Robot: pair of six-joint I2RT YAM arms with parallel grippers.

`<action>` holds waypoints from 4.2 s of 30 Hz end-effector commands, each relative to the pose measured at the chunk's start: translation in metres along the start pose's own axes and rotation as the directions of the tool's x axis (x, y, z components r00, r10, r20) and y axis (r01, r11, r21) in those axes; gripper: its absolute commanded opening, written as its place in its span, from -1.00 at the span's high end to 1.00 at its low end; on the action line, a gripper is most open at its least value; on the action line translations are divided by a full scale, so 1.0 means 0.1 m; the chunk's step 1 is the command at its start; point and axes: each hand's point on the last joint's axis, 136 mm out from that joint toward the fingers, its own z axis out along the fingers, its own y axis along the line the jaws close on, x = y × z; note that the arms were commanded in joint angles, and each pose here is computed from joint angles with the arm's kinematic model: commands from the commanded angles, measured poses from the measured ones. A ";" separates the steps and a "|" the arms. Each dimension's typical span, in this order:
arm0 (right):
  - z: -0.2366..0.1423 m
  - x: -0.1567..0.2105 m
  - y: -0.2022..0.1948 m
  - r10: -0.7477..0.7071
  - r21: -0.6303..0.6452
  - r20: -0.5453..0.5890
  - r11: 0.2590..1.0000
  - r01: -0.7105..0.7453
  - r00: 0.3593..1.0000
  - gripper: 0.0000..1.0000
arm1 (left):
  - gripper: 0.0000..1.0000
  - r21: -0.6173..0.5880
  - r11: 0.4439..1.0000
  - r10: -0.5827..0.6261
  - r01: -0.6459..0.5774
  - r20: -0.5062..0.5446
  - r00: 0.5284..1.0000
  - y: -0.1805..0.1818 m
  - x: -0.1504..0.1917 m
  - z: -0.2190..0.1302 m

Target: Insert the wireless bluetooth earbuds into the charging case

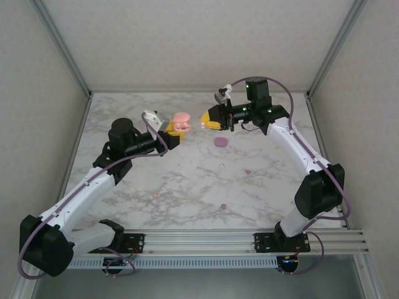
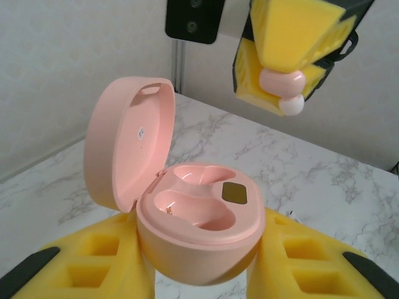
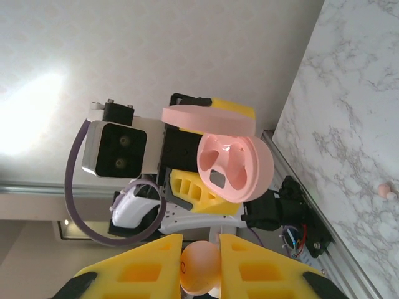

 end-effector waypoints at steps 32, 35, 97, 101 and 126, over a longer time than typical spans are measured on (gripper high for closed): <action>0.25 0.05 0.14 -0.294 0.139 0.114 0.951 0.278 0.949 0.62 | 0.74 0.129 0.982 0.121 -0.135 0.115 0.986 -0.31 -0.37 0.10; 0.26 0.05 0.10 -0.297 0.158 0.117 0.948 0.278 0.948 0.62 | 0.74 0.131 0.982 0.119 -0.134 0.118 0.986 -0.32 -0.39 0.10; 0.01 0.33 -1.33 -0.145 0.652 0.215 0.757 -0.031 0.966 0.15 | 0.80 -0.355 0.933 0.100 -0.056 0.109 0.989 0.24 -0.77 -0.50; 0.54 0.60 -1.83 -0.062 0.686 0.045 0.728 0.015 0.997 0.20 | 0.80 -0.391 0.919 0.116 -0.055 0.133 0.984 0.19 -0.97 -0.70; 2.36 1.35 -2.59 -0.089 0.634 -0.656 0.473 0.611 0.749 0.22 | 0.78 -0.417 0.905 0.163 -0.084 0.157 0.974 -0.02 -1.31 -1.09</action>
